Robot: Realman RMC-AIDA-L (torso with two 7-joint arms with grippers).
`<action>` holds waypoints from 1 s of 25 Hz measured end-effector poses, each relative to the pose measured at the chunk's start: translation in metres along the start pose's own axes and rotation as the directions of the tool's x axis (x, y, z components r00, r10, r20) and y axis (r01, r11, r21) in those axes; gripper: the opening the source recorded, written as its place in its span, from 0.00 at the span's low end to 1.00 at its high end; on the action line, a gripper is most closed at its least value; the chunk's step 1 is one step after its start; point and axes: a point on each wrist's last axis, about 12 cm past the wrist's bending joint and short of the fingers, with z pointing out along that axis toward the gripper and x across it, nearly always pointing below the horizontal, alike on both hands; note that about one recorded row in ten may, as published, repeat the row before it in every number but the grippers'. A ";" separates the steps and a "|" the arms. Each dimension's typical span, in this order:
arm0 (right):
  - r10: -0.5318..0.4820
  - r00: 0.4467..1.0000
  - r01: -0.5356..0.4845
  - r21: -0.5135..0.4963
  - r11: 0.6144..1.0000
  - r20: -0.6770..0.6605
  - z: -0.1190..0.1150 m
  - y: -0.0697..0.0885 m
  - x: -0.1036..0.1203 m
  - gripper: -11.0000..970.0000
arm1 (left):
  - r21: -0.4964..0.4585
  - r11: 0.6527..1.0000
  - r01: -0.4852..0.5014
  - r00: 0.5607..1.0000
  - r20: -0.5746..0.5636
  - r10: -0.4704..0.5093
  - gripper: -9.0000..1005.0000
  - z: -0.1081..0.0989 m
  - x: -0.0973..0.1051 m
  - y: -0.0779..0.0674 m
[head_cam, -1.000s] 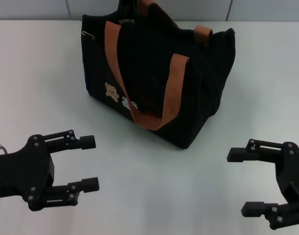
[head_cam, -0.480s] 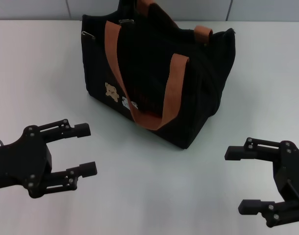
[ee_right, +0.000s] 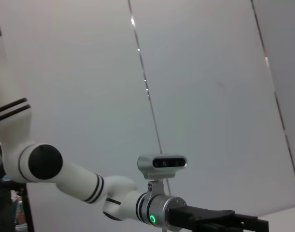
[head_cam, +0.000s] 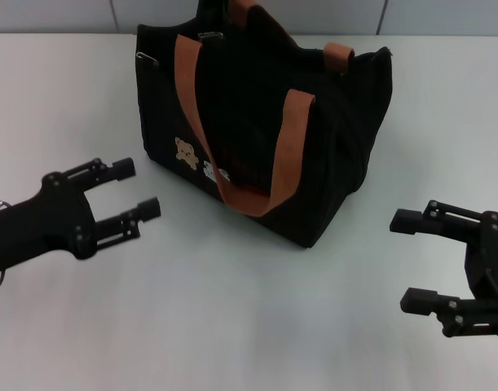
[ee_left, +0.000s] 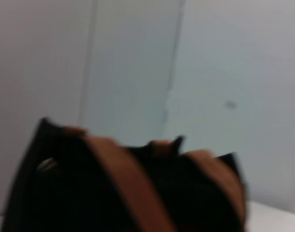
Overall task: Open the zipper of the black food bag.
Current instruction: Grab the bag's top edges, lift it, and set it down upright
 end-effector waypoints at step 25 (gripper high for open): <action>0.025 1.000 -0.026 0.037 0.999 0.018 -0.003 0.007 0.008 0.86 | -0.291 0.955 -0.062 0.998 -0.039 0.053 0.74 0.071 -0.026 0.069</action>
